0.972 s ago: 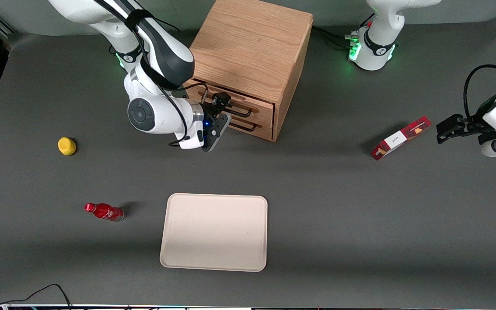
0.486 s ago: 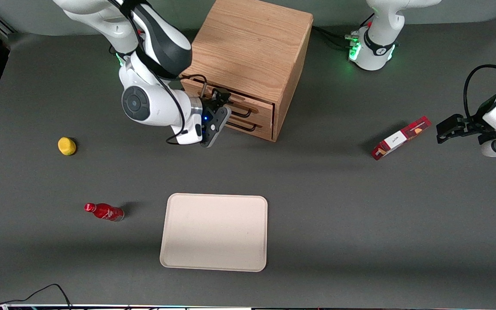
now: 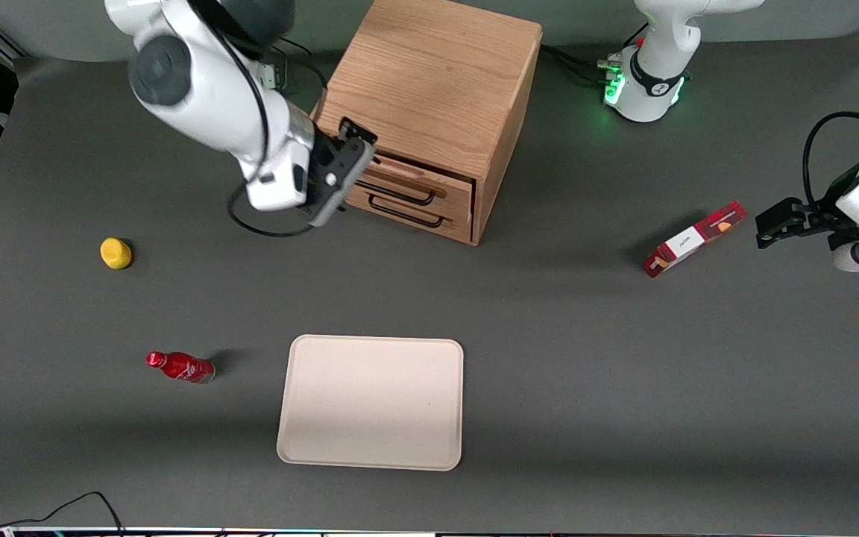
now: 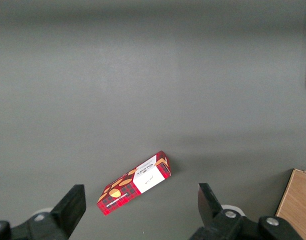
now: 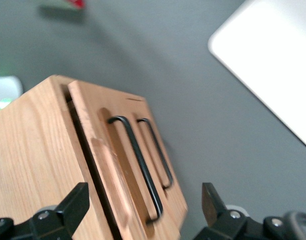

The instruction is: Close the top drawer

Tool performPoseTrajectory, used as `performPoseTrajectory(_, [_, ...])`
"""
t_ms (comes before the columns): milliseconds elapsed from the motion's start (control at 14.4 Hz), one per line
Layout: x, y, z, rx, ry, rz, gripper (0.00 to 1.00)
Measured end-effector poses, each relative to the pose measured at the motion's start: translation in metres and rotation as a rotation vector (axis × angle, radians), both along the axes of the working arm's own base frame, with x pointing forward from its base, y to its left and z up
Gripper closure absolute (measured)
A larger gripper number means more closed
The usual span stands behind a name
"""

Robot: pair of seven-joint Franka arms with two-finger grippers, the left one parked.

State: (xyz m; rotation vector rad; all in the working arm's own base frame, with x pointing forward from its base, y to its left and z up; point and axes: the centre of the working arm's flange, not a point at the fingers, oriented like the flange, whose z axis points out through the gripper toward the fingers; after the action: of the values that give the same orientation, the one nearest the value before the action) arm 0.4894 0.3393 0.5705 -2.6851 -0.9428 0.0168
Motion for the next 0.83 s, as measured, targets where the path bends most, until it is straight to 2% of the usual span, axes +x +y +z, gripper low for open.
performPoseTrajectory(139, [-0.012, -0.024, 0.042, -0.078, -0.009, -0.203, 0.0])
performPoseTrajectory(347, [-0.007, -0.091, 0.071, -0.195, 0.016, -0.614, 0.0])
performPoseTrajectory(486, [0.005, -0.128, 0.074, -0.284, -0.035, -0.804, 0.0])
performPoseTrajectory(625, [0.014, -0.152, 0.076, -0.318, -0.059, -0.906, 0.0])
performPoseTrajectory(833, [0.02, -0.204, 0.087, -0.325, -0.055, -1.012, 0.0])
